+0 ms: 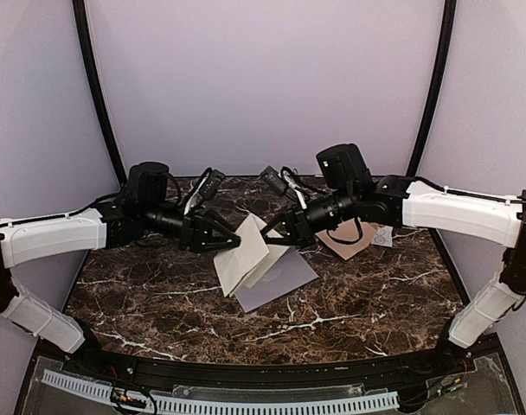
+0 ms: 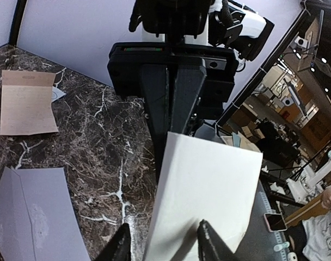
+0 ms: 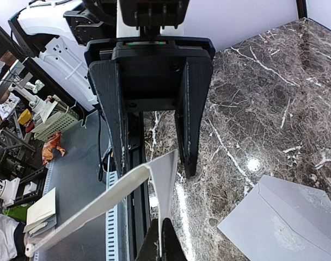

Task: Place the letter into the envelope and seal it

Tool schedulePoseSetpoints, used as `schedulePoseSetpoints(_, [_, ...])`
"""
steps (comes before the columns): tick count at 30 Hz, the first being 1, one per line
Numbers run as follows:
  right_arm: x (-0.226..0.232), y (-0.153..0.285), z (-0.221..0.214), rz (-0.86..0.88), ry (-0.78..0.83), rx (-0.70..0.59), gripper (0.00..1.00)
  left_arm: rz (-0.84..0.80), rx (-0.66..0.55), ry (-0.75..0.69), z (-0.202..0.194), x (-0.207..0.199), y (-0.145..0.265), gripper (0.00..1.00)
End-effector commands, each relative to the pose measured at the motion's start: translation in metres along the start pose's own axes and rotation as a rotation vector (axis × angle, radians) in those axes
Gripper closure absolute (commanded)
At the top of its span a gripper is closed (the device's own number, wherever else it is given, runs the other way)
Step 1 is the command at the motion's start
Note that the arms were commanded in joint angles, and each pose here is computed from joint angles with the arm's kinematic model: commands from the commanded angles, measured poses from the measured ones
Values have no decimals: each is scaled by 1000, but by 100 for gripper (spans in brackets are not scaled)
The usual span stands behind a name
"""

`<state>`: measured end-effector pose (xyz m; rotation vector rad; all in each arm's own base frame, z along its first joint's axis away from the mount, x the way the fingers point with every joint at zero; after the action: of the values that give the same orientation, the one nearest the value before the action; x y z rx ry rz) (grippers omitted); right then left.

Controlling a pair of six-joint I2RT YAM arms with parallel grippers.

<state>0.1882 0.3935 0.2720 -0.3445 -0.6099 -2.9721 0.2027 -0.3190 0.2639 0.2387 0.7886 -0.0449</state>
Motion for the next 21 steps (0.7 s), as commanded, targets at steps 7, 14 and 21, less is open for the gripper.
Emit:
schedulePoseSetpoints(7, [1,0,16,-12,59,-51,100,-76,24,-34,4,-17,-2,87])
schedulePoseSetpoints(14, [-5,7,19,-69,65,-80,100,-66,11,-36,7,-18,-1,100])
schedulePoseSetpoints(21, [-13,38,30,-169,61,-175,56,-10,-76,-99,21,-27,8,100])
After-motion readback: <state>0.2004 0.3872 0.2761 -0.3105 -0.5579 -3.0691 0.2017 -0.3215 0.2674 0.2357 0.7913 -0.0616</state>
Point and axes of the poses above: each gripper's point midway between its finger pads, its own y axis back along the fingers, its own x axis along the line the jaws close on, z = x × y, the point moved 2 cm from there along y, back along the fingers, and after that the axes turned 15 degrees about y, right-handed, at the moved point
